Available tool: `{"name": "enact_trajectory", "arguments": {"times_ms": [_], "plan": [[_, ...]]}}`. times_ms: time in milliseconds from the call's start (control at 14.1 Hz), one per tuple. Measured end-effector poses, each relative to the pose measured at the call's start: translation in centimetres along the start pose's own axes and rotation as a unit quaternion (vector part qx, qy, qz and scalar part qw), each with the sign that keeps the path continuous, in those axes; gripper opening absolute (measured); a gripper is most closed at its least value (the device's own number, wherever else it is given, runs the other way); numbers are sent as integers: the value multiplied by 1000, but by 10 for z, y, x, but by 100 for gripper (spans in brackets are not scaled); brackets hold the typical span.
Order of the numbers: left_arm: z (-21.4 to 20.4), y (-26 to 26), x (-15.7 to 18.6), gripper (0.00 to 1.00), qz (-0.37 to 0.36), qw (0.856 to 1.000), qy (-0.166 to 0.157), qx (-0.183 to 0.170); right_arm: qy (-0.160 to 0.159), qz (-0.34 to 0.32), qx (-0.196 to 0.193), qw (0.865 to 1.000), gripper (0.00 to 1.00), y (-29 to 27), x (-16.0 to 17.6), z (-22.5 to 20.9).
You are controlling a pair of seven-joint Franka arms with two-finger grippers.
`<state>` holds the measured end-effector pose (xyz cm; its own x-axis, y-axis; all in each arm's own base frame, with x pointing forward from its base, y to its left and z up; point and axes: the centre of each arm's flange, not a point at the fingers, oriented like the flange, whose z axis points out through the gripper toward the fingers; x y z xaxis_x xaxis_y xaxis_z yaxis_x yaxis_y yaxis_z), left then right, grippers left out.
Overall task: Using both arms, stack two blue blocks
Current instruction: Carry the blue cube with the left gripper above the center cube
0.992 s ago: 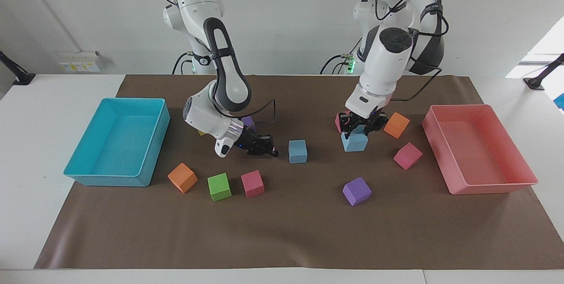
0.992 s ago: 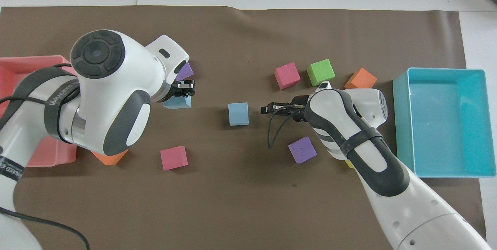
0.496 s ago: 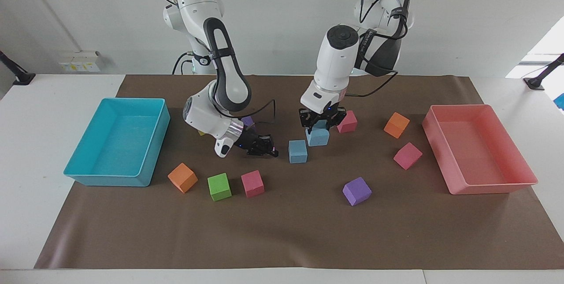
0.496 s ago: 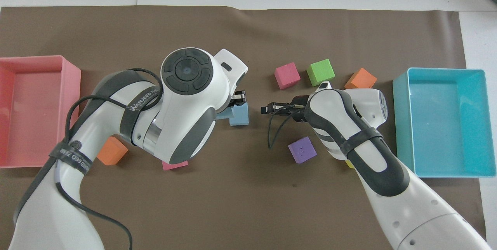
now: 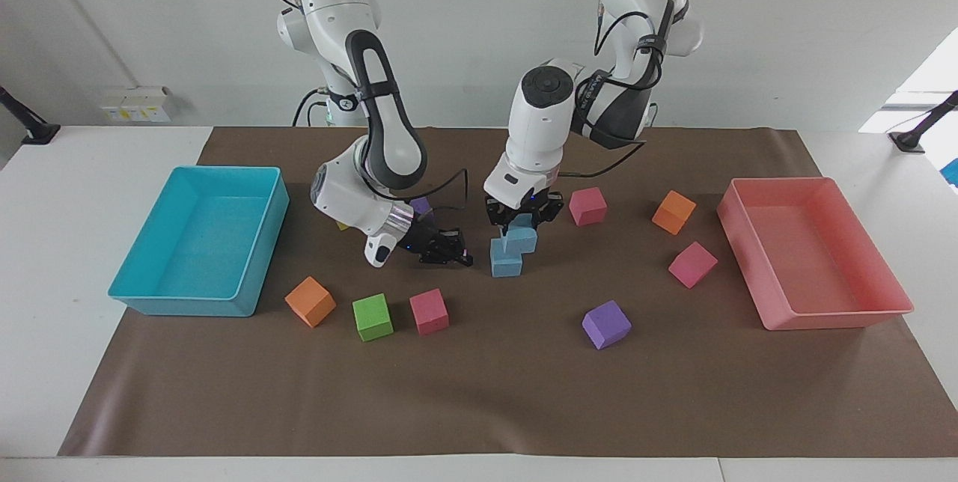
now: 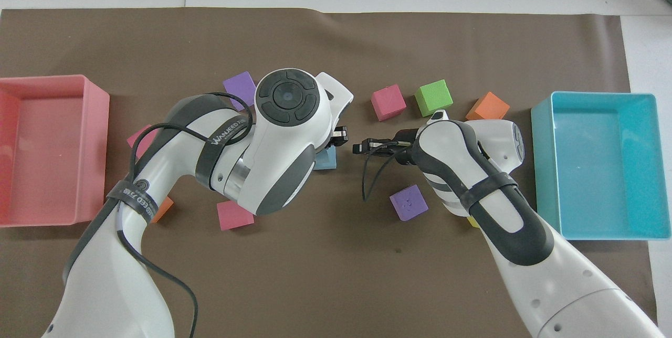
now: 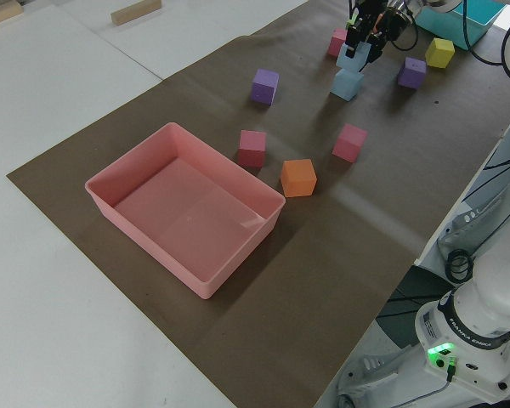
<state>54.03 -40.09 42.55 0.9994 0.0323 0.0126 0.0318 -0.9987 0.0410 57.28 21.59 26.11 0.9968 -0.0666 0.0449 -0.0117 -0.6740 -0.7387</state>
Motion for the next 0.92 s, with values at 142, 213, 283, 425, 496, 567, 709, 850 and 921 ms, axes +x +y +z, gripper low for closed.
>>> {"name": "enact_trajectory", "arguments": {"times_ms": [142,213,283,425,496,567,709,850,921], "plan": [[7,3,1,54,2,1000,-1,1,0,0,0,1000,1,0,0,0],[8,6,1,54,3,1000,2,-2,0,0,0,1000,1,0,0,0],[8,8,2,54,3,1000,7,-6,0,0,0,1000,1,0,0,0],[7,10,3,54,4,1000,13,-12,0,0,0,1000,1,0,0,0],[10,11,3,54,5,1000,13,-12,0,0,0,1000,1,0,0,0],[12,13,2,54,6,1000,12,-11,0,0,0,1000,1,0,0,0],[17,15,1,54,8,1000,9,-9,0,0,0,1000,1,0,0,0],[23,16,-1,54,10,1000,6,-7,0,0,0,1000,1,0,0,0],[25,17,-1,54,11,1000,5,-5,0,0,0,1000,1,0,0,0]]}}
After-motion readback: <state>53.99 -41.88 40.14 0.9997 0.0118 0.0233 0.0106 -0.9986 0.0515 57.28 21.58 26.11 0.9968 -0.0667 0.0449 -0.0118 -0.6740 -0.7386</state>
